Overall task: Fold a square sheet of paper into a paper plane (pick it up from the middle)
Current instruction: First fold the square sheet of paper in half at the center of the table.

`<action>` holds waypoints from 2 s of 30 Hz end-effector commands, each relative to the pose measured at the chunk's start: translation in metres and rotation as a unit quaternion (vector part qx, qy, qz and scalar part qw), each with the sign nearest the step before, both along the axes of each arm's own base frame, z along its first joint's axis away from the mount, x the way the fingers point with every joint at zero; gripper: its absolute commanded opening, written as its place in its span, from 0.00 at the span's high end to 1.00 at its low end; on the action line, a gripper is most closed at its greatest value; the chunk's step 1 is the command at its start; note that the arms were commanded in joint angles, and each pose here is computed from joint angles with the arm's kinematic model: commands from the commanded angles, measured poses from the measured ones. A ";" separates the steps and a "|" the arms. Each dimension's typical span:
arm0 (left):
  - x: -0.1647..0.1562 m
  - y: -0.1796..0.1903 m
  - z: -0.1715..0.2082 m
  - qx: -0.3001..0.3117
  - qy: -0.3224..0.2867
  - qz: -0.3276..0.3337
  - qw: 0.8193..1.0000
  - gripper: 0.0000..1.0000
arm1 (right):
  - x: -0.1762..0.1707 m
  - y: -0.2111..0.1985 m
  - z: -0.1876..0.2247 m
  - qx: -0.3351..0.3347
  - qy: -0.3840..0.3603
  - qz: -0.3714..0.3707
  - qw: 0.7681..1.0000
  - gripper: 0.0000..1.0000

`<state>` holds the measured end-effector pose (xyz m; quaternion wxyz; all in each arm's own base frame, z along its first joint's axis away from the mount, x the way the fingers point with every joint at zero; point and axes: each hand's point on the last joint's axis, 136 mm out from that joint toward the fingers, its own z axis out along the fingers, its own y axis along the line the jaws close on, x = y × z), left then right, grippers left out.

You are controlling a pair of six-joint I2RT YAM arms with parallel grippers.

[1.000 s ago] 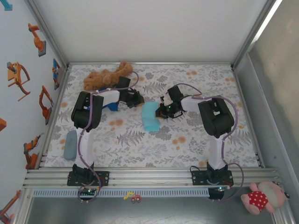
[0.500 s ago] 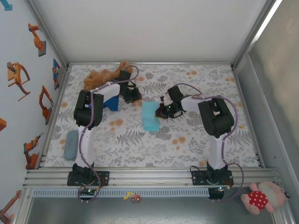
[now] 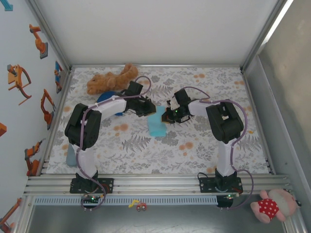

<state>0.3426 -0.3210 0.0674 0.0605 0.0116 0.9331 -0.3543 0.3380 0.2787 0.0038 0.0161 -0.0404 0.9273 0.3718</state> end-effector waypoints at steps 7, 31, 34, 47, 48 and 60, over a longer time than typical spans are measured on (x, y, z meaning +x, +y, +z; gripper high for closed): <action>-0.013 -0.003 -0.029 -0.009 0.061 0.002 0.998 0.86 | -0.064 -0.086 -0.107 -0.225 0.125 -0.027 0.966 1.00; -0.038 0.084 -0.062 0.091 0.093 -0.015 0.991 0.89 | -0.071 -0.095 -0.115 -0.247 0.139 -0.038 0.958 1.00; -0.031 0.082 -0.037 0.073 0.062 -0.012 0.995 0.89 | -0.071 -0.095 -0.115 -0.248 0.138 -0.038 0.958 1.00; -0.046 0.003 -0.027 -0.007 0.061 -0.036 0.997 0.88 | -0.072 -0.095 -0.115 -0.249 0.140 -0.038 0.958 1.00; -0.047 0.003 -0.033 -0.004 0.067 -0.035 0.997 0.88 | -0.072 -0.095 -0.115 -0.248 0.139 -0.038 0.958 1.00; -0.083 0.058 -0.073 0.072 0.121 -0.012 0.990 0.88 | -0.074 -0.098 -0.118 -0.255 0.140 -0.038 0.956 1.00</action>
